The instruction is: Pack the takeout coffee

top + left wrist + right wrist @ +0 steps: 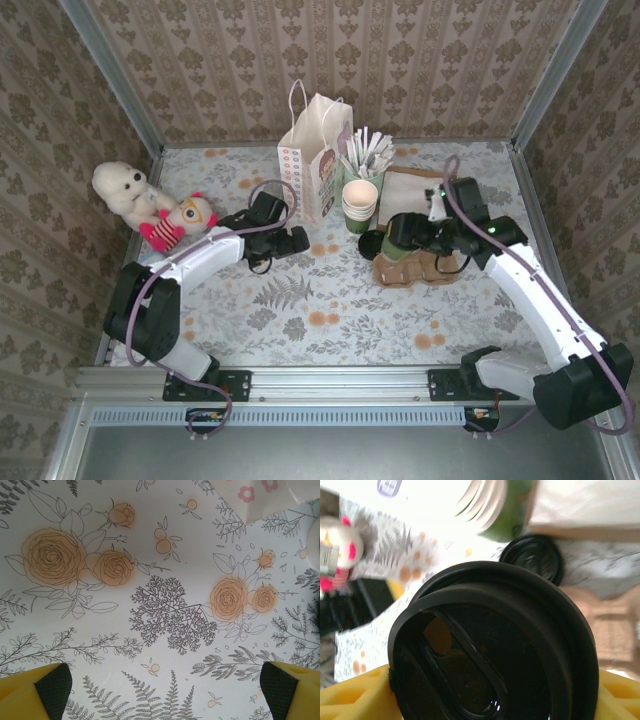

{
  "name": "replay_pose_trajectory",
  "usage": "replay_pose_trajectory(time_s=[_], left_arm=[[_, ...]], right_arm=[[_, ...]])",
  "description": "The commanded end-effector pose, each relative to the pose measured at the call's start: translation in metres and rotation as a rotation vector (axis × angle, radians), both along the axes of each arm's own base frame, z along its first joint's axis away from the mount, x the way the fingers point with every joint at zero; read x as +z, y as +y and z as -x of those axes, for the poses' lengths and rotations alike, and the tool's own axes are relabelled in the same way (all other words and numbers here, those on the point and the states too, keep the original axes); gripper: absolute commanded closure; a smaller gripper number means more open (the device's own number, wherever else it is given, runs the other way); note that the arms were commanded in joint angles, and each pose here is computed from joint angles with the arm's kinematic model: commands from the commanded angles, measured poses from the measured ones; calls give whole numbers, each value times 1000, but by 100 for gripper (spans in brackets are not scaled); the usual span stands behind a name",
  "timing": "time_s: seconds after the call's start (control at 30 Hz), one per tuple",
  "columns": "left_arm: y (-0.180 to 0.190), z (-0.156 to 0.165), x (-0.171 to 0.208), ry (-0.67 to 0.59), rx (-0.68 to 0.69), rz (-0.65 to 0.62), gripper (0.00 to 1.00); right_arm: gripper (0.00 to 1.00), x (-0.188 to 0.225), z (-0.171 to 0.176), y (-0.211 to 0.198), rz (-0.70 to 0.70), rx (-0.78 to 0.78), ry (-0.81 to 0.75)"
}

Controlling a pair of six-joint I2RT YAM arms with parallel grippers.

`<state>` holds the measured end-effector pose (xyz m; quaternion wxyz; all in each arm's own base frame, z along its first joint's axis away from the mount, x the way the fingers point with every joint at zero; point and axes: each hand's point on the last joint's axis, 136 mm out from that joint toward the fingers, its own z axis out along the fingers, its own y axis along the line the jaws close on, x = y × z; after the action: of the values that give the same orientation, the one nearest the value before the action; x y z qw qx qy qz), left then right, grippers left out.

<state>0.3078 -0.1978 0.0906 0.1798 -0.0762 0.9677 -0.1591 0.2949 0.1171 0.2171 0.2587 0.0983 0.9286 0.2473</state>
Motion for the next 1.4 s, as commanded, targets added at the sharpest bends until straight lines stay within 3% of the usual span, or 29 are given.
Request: replay_pose_trajectory(time_s=[0.0,0.23,0.5,0.8,1.37], left_arm=[[7,-4,17,-65,31,3,0],[4,-15,40,-196,11,54,0],[28,-18,55,-307,101,53,0],[50,-20,62,-344,176,57,0],[50,-15,57,-321,180,75,0]], right_arm=[[30,-3,-10,-48,84,-116,24],[29,1,-55,-157,144,-394,-26],[29,-37,-121,-232,252,-496,2],[28,-64,-177,-230,172,-426,-2],[22,-106,-192,-219,97,-390,117]])
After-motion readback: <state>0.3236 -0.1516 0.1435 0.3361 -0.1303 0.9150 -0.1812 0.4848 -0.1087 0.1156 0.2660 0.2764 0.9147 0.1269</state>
